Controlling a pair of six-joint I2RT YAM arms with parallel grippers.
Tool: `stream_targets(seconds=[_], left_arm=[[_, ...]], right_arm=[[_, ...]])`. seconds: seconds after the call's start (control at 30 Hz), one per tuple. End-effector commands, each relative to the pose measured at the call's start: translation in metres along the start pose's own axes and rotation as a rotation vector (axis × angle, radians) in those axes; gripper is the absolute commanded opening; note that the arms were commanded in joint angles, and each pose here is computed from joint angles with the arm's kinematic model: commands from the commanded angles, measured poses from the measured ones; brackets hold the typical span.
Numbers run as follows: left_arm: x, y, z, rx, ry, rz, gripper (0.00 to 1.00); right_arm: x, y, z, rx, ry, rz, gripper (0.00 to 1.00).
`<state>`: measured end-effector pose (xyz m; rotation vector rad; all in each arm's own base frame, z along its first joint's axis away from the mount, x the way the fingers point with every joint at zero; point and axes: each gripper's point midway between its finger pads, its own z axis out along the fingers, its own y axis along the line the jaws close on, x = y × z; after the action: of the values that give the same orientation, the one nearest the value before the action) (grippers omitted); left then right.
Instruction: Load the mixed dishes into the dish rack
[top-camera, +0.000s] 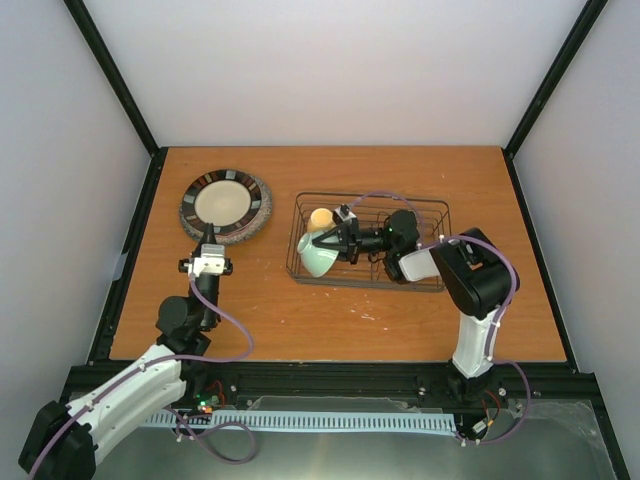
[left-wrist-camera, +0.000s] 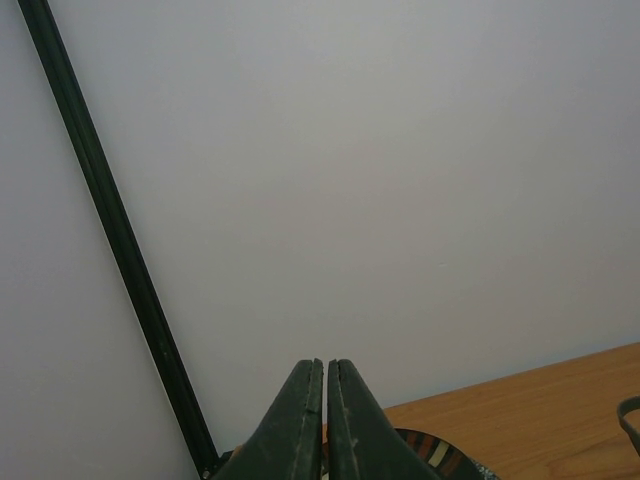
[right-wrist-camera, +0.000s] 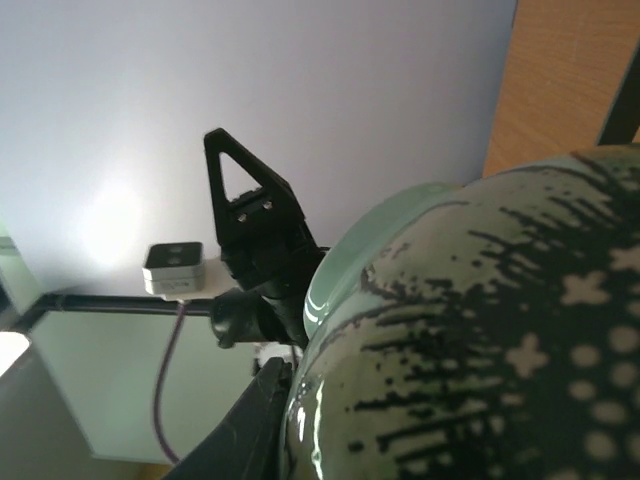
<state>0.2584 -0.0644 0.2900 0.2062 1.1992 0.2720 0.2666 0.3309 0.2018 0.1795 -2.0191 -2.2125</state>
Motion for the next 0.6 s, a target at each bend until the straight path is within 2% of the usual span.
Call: stream_targets(seconds=[0.0, 0.17, 0.57], left_arm=[[0.001, 0.003, 0.001, -0.011, 0.005, -0.015, 0.04], [0.002, 0.002, 0.001, -0.009, 0.002, -0.009, 0.04], [0.006, -0.005, 0.003, 0.011, 0.008, 0.002, 0.03]], right_arm=[[0.005, 0.0, 0.002, 0.071, 0.035, -0.141, 0.03], [-0.006, -0.02, 0.002, 0.247, 0.061, -0.192, 0.03], [-0.01, -0.045, -0.002, 0.342, 0.091, -0.175, 0.03]])
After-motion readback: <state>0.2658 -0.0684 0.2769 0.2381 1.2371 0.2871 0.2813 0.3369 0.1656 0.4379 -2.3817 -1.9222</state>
